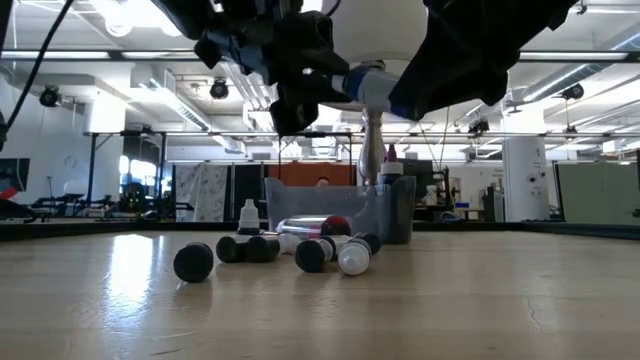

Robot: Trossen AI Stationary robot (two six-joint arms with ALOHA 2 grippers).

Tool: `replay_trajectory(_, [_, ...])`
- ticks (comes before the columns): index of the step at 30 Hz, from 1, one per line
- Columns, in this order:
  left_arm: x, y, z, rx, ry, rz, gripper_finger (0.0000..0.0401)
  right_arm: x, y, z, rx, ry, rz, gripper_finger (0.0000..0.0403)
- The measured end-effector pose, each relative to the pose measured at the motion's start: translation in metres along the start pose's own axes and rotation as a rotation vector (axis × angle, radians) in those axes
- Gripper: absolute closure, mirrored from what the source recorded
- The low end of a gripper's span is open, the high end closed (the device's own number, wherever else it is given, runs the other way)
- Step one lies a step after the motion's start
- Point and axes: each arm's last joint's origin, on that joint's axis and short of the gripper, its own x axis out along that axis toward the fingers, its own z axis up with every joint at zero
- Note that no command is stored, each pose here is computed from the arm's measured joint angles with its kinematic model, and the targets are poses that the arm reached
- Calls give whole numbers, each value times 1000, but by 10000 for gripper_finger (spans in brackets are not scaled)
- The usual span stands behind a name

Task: Pick & Place food coloring
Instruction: Put the big blue food coloring bottle into the black bin

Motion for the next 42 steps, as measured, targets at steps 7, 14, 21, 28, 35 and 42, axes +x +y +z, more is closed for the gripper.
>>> replay_trajectory(7, [-4, 1, -6, 15, 50, 59, 325, -1, -1, -4, -16, 44, 7, 201])
replay_trajectory(14, [-37, -16, -15, 14, 169, 144, 326, -8, -4, -22, 14, 271, 32, 187])
replay_trajectory(21, [-92, -46, -52, 58, 441, 444, 327, -18, -2, -34, 32, 335, 6, 186])
replay_trajectory(28, [-93, -44, -72, 80, 597, 727, 327, -16, -17, -42, 104, 391, -113, 186])
replay_trajectory(35, [-66, -27, -82, 69, 733, 794, 327, -14, -18, -40, 152, 385, -123, 186])
replay_trajectory(42, [-53, -21, -85, 56, 784, 754, 319, -14, -17, -40, 192, 383, -126, 186])
